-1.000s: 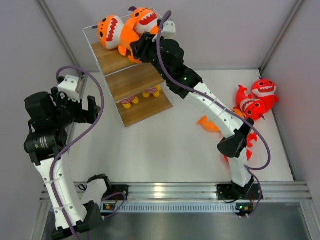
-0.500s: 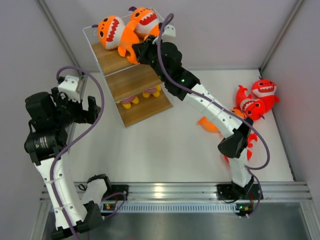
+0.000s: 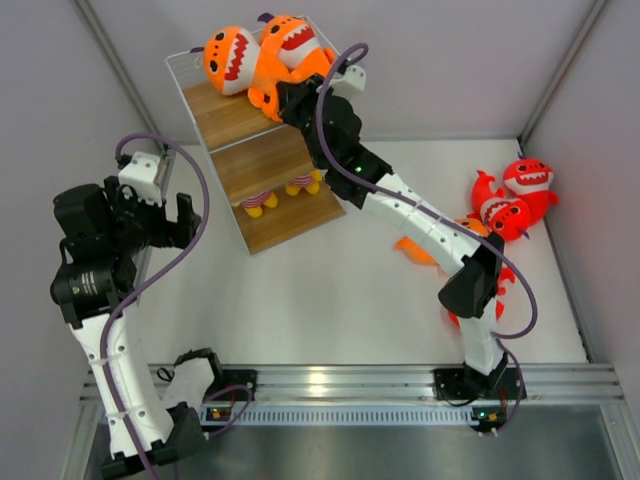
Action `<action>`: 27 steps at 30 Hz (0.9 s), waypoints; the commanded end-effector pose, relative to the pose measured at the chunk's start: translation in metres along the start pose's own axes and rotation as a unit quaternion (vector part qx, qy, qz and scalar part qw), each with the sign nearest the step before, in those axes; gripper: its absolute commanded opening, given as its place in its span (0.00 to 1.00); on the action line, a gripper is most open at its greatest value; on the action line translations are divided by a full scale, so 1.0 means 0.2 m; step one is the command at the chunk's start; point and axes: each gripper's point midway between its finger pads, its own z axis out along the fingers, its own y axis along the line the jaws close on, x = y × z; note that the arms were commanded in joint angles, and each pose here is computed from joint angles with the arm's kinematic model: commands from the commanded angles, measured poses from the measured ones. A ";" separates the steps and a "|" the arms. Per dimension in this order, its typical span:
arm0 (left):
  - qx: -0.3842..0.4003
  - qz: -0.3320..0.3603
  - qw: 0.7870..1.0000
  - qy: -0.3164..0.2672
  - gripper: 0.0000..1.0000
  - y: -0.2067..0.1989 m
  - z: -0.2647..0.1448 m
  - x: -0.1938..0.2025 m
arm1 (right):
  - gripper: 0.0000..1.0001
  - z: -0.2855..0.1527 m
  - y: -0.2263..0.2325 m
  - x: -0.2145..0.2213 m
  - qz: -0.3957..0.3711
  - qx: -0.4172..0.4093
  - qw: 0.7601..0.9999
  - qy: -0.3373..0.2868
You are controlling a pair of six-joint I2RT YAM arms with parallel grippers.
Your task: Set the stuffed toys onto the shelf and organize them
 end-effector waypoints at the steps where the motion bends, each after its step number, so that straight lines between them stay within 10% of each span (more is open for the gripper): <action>1: -0.008 0.016 1.000 -0.007 0.98 0.02 0.01 -0.01 | 0.00 -0.06 0.15 -0.27 0.061 -0.008 0.994 -0.085; 15: -0.006 0.016 1.000 -0.001 0.98 0.02 0.02 0.00 | 0.01 -0.13 0.16 -0.24 0.053 0.020 0.991 -0.124; 20: -0.013 0.018 1.000 0.000 0.98 0.03 0.02 0.00 | 0.47 -0.14 0.16 -0.21 0.046 0.013 0.992 -0.113; 27: -0.010 0.016 1.000 -0.003 0.98 0.03 0.02 -0.01 | 0.61 -0.22 0.25 -0.32 0.033 -0.021 0.992 -0.116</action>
